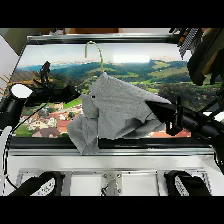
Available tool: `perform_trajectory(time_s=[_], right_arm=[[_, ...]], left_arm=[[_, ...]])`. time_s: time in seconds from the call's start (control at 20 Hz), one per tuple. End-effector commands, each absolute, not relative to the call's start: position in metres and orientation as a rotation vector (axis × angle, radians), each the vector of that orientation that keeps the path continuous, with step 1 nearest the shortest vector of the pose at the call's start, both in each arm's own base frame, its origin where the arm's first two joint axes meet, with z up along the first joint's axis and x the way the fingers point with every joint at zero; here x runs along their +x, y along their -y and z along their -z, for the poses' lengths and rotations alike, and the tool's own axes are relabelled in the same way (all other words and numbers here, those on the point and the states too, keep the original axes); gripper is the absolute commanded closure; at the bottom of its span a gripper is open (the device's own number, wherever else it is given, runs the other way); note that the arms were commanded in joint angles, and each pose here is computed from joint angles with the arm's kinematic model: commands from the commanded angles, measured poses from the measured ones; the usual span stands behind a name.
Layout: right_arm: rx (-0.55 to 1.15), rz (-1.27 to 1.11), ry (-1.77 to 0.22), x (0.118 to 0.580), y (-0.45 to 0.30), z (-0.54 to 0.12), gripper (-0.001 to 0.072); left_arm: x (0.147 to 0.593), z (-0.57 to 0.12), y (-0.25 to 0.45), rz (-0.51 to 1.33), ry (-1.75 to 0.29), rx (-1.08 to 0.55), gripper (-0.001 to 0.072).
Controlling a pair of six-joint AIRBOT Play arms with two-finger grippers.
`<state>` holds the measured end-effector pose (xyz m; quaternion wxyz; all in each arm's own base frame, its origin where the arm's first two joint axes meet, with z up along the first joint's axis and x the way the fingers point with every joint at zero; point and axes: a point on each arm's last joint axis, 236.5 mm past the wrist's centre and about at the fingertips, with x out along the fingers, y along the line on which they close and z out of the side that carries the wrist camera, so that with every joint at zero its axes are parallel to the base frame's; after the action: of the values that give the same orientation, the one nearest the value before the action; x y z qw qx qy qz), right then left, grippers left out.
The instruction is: Fold the clothes and pants, and hang the long-sleeved shirts on hangers.
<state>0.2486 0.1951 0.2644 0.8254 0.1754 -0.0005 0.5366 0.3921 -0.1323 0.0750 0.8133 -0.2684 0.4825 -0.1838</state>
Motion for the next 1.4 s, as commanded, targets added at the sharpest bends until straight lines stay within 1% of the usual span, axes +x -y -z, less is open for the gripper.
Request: perform_trajectory(time_s=[0.0,0.3,0.4,0.55,0.75,0.95,1.05,1.2,1.35], right_arm=[[0.360,-1.162,-0.030,0.244,-0.199,-0.258,0.0695],[0.354,-1.136,-0.066,0.249,-0.197,-0.251,0.0695],[0.298,-1.129,-0.095,0.249,-0.198,-0.243,0.0695],[0.270,-1.132,-0.131,0.248,-0.200,-0.238,0.0695],[0.308,-1.141,-0.101,0.247,-0.200,-0.248,0.0695],[0.408,-1.098,-0.008,0.258,-0.190,-0.276,0.0695],[0.466,-1.066,0.034,0.265,-0.183,-0.289,0.0695],[0.503,-1.062,0.097,0.265,-0.177,-0.305,0.0695],[0.489,-1.068,0.109,0.264,-0.178,-0.306,0.0695]], left_arm=[[0.398,-0.076,0.130,0.386,-1.013,-0.568,0.0695],[0.409,-0.123,0.138,0.453,-0.933,-0.500,0.0695],[0.409,-0.125,0.129,0.433,-0.935,-0.431,0.0695],[0.410,-0.121,0.122,0.412,-0.943,-0.389,0.0695],[0.409,-0.121,0.124,0.416,-0.943,-0.380,0.0695],[0.402,-0.120,0.147,0.466,-0.954,-0.351,0.0696],[0.403,-0.116,0.150,0.460,-0.951,-0.360,0.0695],[0.400,-0.097,0.148,0.429,-0.982,-0.401,0.0696],[0.406,-0.100,0.148,0.421,-0.953,-0.416,0.0695]])
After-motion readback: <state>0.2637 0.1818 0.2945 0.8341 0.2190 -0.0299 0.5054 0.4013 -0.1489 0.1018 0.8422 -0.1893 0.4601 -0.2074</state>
